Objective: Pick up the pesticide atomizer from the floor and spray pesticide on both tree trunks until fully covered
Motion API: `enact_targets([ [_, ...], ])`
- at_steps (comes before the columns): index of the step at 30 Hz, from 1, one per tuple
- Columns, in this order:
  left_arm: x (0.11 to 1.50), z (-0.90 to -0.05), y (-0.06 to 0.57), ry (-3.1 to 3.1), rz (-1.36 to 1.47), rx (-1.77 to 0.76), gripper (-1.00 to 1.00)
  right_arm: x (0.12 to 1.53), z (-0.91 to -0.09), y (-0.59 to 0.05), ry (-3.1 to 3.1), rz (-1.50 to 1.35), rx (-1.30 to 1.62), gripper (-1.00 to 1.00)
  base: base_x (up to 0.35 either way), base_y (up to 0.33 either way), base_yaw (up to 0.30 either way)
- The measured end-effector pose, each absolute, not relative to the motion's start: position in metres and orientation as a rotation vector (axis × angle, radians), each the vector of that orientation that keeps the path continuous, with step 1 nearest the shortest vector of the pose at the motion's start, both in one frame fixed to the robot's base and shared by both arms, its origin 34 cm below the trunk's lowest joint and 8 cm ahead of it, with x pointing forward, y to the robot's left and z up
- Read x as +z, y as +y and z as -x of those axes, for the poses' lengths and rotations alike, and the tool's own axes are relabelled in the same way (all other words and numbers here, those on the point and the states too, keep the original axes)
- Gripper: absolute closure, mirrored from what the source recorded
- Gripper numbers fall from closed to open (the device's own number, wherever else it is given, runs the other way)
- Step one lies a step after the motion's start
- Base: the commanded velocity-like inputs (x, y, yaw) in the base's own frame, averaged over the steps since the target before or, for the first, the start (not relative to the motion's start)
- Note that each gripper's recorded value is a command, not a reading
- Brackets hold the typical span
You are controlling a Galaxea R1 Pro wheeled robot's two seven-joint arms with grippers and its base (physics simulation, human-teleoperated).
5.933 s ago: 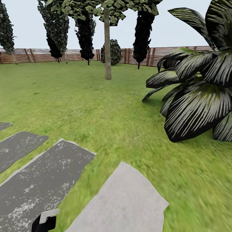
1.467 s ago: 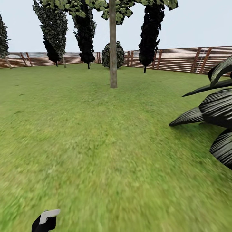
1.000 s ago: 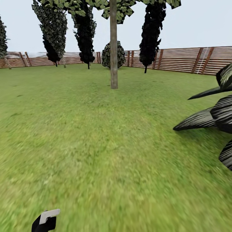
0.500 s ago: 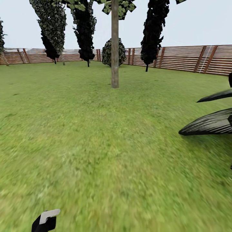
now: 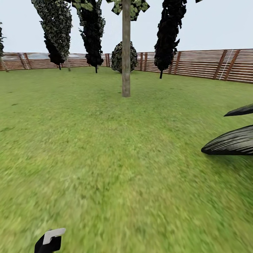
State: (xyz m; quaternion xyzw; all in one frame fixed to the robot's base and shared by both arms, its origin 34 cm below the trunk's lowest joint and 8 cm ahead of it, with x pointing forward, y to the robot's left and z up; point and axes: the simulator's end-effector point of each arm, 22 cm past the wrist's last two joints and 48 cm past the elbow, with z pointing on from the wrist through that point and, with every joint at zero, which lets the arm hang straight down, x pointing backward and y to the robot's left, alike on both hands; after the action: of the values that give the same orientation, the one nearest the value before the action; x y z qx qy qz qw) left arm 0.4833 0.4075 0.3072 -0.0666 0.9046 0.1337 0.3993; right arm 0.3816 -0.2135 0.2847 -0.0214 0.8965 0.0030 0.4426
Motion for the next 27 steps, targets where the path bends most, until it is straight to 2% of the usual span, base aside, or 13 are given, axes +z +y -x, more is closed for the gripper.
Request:
enact_targets([
  [27,0.3073,-0.4834,0.4074,2.289,0.168,0.338,1.0,0.2847,-0.3816,-0.2135,2.224,0.053,0.008,-1.0,0.334,0.076,0.0],
])
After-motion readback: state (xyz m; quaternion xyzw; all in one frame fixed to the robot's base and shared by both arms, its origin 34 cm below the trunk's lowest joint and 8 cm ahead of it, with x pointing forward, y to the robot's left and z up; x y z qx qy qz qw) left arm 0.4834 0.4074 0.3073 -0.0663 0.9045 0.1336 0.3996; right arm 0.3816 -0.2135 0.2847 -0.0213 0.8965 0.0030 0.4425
